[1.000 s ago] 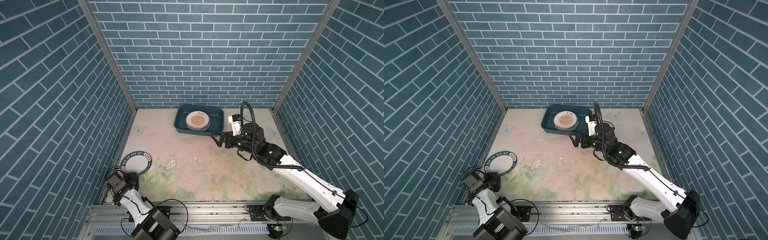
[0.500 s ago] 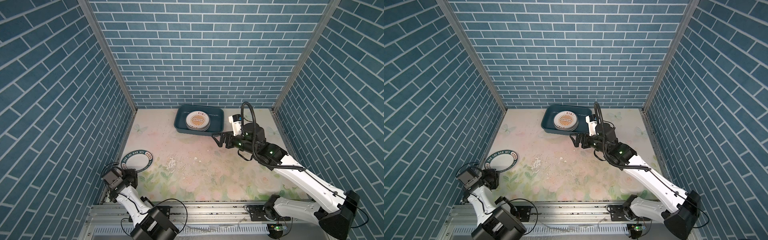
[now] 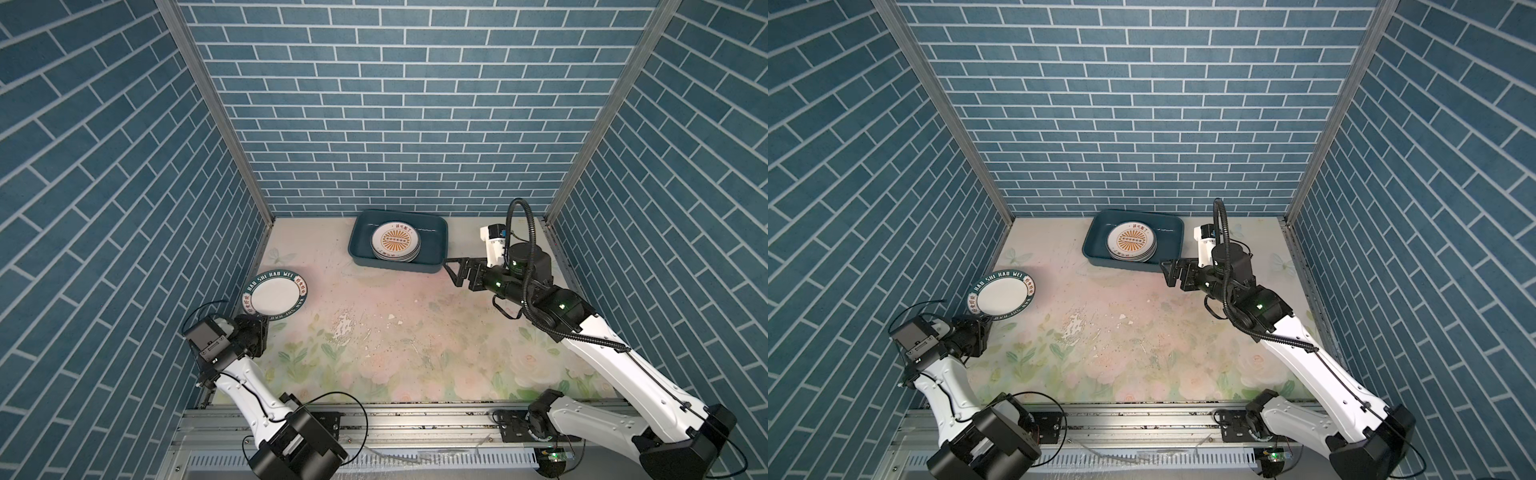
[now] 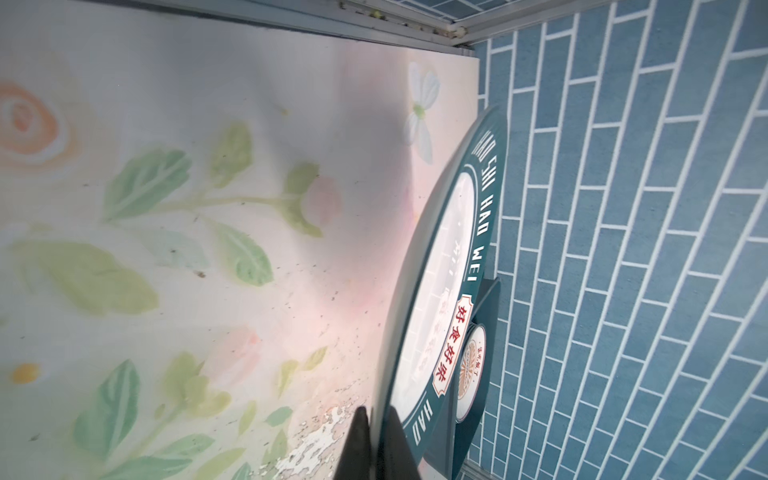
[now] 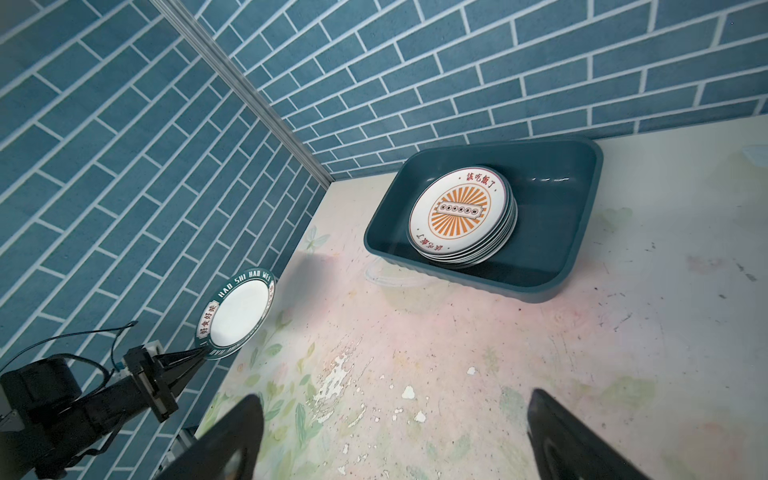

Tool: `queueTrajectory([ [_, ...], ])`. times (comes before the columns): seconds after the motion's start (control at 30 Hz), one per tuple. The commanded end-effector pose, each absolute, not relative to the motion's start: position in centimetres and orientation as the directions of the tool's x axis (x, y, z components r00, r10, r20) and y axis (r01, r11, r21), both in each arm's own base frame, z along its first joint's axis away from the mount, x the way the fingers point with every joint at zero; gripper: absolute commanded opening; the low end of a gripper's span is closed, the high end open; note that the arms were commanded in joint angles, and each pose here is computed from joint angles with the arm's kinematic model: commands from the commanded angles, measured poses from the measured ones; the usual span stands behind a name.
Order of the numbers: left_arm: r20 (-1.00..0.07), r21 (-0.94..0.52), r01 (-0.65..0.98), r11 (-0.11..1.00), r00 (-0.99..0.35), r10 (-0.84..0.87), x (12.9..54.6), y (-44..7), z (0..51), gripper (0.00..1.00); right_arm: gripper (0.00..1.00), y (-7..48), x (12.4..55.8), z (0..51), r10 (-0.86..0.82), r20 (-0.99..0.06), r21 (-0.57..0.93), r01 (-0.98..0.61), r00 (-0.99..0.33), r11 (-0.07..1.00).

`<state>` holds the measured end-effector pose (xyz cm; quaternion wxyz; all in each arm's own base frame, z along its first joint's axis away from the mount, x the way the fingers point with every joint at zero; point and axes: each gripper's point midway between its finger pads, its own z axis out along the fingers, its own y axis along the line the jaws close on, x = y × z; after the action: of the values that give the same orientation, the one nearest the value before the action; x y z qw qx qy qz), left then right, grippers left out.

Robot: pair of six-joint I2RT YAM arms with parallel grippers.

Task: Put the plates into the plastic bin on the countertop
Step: 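Lift the green-rimmed plate upright off the table with the left gripper, then carry the green-rimmed plate to the bin and lower it against the stack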

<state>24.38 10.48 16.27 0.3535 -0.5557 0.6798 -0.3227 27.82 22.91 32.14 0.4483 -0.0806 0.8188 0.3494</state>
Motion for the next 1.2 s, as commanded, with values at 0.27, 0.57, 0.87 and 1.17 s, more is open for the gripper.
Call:
queueTrajectory([
  [0.27, -0.237, -0.866, -0.376, 0.330, -0.271, -0.933, 27.2, 7.4, 22.9, 0.02, 0.99, 20.7, 28.0, 31.5, 0.177, -0.789, 0.487, -0.425, -0.588, 0.763],
  [0.57, -0.282, -0.856, -0.327, 0.402, -0.357, -0.891, 29.7, 5.2, 24.3, 0.02, 0.98, 18.3, 28.2, 31.9, 0.197, -0.802, 0.462, -0.378, -0.563, 0.802],
  [0.87, -0.323, -0.841, -0.266, 0.471, -0.450, -0.832, 32.8, 1.9, 25.7, 0.02, 0.98, 16.6, 28.0, 31.7, 0.216, -0.805, 0.454, -0.339, -0.552, 0.824],
  [1.17, -0.338, -0.831, -0.217, 0.511, -0.532, -0.776, 36.4, -1.8, 26.0, 0.01, 0.98, 15.5, 27.6, 31.4, 0.223, -0.806, 0.444, -0.311, -0.549, 0.840],
])
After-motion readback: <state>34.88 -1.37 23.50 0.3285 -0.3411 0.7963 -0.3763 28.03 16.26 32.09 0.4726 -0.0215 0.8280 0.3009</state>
